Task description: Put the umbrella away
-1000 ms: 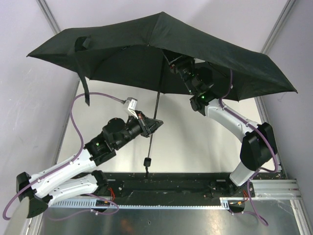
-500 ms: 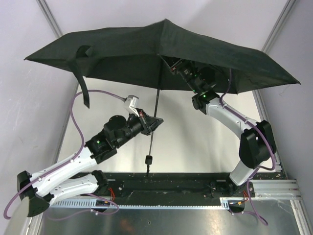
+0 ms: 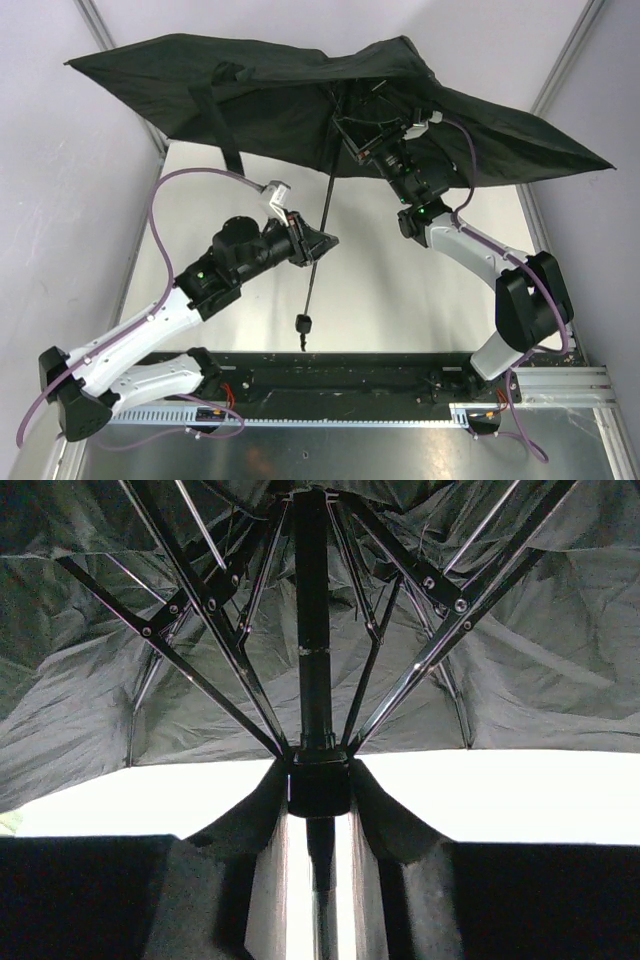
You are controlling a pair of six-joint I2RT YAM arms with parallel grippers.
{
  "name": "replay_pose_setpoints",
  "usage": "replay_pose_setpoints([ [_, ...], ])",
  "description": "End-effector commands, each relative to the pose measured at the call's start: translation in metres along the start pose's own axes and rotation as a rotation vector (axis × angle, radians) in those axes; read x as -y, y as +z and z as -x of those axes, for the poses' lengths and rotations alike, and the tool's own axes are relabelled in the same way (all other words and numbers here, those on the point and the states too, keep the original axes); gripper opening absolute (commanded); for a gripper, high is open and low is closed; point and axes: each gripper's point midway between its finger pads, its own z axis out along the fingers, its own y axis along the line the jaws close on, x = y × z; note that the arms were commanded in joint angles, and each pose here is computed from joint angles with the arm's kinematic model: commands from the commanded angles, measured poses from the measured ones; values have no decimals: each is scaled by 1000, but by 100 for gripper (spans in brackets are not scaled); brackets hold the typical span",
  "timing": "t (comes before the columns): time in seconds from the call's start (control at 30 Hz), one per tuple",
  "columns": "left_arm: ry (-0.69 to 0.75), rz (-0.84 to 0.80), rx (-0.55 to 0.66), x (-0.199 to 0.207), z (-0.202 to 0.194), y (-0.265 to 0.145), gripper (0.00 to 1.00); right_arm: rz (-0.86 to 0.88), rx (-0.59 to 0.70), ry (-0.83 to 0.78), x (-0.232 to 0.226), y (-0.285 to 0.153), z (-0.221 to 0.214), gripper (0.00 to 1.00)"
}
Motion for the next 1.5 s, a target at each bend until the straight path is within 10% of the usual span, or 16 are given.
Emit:
replay_pose_setpoints([
  [0.0, -44, -57, 52, 1, 1, -6, 35, 216, -34, 51, -64, 7, 3, 0],
  [0.37, -90, -128, -46, -9, -56, -38, 58, 248, -20, 19, -69, 17, 16, 0],
  [0.73, -93, -163, -92, -3, -64, -28, 51, 181, -9, -13, -63, 19, 20, 0],
  [1.17, -30, -179, -112, 18, -58, -3, 79, -459, 215, -607, -72, 5, 17, 0],
  [1.47, -31, -121, -115, 12, -62, 10, 63, -735, 258, -1085, -89, 5, -7, 0],
])
